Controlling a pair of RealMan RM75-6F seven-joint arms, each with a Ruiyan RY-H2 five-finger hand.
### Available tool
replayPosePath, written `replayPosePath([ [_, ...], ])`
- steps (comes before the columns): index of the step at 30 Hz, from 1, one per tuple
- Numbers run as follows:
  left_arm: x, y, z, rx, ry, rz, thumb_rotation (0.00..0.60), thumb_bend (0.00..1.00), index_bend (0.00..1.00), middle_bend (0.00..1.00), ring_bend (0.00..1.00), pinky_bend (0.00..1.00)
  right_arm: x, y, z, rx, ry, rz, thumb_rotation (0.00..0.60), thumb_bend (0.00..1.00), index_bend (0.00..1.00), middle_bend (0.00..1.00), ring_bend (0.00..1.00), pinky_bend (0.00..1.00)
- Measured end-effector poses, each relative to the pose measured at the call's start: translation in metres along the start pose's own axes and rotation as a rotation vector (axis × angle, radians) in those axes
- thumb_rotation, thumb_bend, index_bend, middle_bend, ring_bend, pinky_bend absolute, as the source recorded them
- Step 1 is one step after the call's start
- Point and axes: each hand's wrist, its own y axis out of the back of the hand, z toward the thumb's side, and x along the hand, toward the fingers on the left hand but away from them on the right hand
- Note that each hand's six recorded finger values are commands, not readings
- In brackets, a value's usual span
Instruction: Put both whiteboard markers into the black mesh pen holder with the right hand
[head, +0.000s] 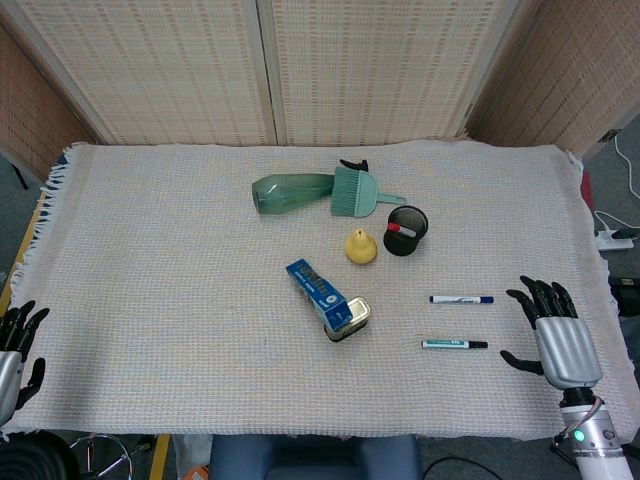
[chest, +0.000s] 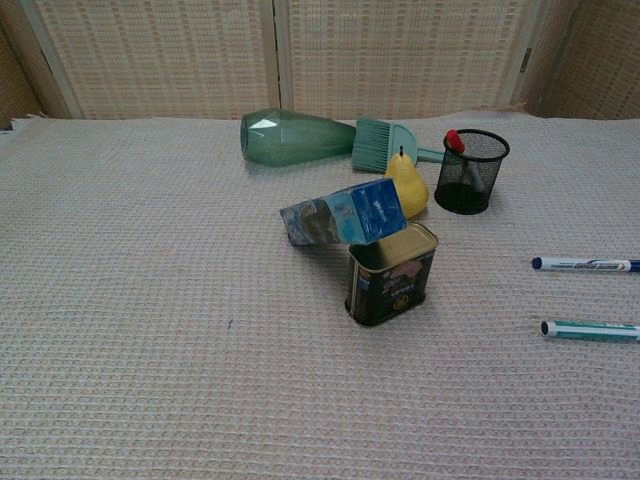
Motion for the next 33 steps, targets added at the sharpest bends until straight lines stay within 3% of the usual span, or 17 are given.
replayPosePath([
  [22, 0.001, 0.003, -0.001, -0.009, 0.0, 0.007, 0.6, 0.49, 0.11, 0.0, 0.0, 0.1, -0.001, -0.004, -0.005, 0.015, -0.021, 0.018, 0.6, 0.0, 0.25, 0.05, 0.06, 0.03],
  [27, 0.001, 0.004, -0.001, -0.016, 0.002, 0.01, 0.6, 0.49, 0.11, 0.0, 0.0, 0.1, -0.003, -0.004, -0.005, 0.02, -0.018, 0.012, 0.6, 0.0, 0.36, 0.06, 0.09, 0.03],
  [30, 0.0, 0.005, -0.001, -0.021, 0.004, 0.005, 0.6, 0.49, 0.12, 0.0, 0.0, 0.1, -0.007, -0.005, -0.002, 0.012, -0.002, -0.011, 0.6, 0.07, 0.45, 0.11, 0.15, 0.03],
  [33, 0.0, 0.006, -0.002, -0.023, 0.004, 0.011, 0.6, 0.49, 0.11, 0.0, 0.0, 0.1, -0.014, -0.007, -0.001, 0.001, 0.014, -0.028, 0.6, 0.11, 0.48, 0.13, 0.17, 0.04],
])
